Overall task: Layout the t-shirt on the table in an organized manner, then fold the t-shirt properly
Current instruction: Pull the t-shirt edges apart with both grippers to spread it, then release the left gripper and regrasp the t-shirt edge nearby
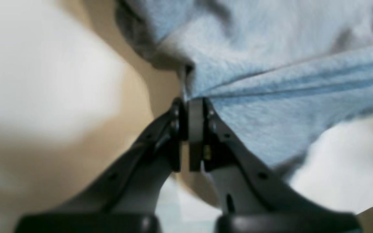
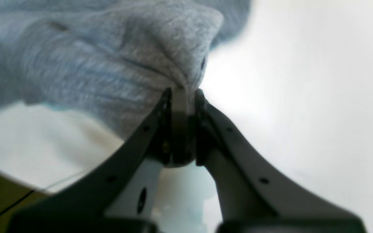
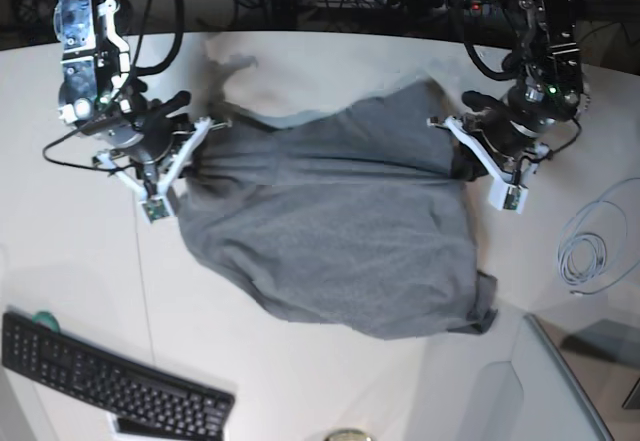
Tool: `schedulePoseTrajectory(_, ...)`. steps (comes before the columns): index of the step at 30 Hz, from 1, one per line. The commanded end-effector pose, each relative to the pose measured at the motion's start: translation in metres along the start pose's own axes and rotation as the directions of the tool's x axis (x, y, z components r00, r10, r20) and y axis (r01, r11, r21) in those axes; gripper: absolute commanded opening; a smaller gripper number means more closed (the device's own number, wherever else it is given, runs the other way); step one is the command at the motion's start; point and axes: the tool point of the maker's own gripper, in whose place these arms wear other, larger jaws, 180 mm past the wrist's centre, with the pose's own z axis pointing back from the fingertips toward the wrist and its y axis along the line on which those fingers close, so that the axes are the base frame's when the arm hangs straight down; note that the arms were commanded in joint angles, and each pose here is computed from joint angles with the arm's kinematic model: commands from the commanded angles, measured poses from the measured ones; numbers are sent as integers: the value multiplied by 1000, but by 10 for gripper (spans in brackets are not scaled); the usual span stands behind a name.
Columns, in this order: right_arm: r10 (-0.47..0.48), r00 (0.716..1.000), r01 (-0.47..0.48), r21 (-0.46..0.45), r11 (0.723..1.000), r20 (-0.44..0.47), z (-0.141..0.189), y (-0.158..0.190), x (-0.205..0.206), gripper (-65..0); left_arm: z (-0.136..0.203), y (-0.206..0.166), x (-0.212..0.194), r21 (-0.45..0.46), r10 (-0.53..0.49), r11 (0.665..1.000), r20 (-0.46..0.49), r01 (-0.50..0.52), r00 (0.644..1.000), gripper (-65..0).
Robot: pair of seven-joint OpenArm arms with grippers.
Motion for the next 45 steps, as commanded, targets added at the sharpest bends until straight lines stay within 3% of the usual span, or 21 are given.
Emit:
schedulePoseTrajectory(1,10,999,-11,10,1000,37,2,6,12,-644,12,25,14,63,-24,998,28,22,999,-650)
schedulePoseTrajectory(4,-3,999,0,53,999,53,0,28,18,-644,31,64,26,159,-43,987,35,37,998,-650)
schedulePoseTrajectory(9,-30,999,29,66,997,27,0,36,4,-644,50,93,23,237,-34,971,21,28,999,-650)
schedulePoseTrajectory(19,-58,994,66,81,995,-98,7,49,-56,-644,47,104,-43,244,74,969,-114,-44,991,-650)
schedulePoseTrajectory(23,-60,993,69,82,994,-105,8,50,-61,-644,45,109,-68,249,122,965,-165,-79,979,-650)
schedulePoseTrajectory(25,-66,992,74,75,994,-103,8,47,-60,-644,50,120,-76,281,164,953,-164,-113,973,-650)
schedulePoseTrajectory(27,-98,990,102,37,994,-98,9,31,-61,-644,58,135,-80,320,202,936,-150,-146,968,-555)
schedulePoseTrajectory(28,-115,989,117,16,993,-97,10,23,-62,-644,61,141,-81,336,217,928,-142,-159,966,-545)
schedulePoseTrajectory(31,-147,985,145,-26,989,-91,13,5,-64,-644,68,152,-81,363,232,916,-129,-172,964,-602)
schedulePoseTrajectory(33,-155,984,152,-39,988,-89,15,-2,-64,-644,69,153,-80,367,229,915,-126,-169,965,-650)
schedulePoseTrajectory(43,-155,984,152,-35,988,-93,14,0,-65,-644,77,136,-80,355,208,922,-117,-155,971,-650)
schedulePoseTrajectory(44,-155,984,152,-35,988,-93,14,0,-65,-644,80,131,-75,351,194,925,-106,-146,975,-643)
schedulePoseTrajectory(45,-155,984,152,-35,988,-93,14,0,-65,-644,82,125,-74,347,186,927,-98,-141,978,-592)
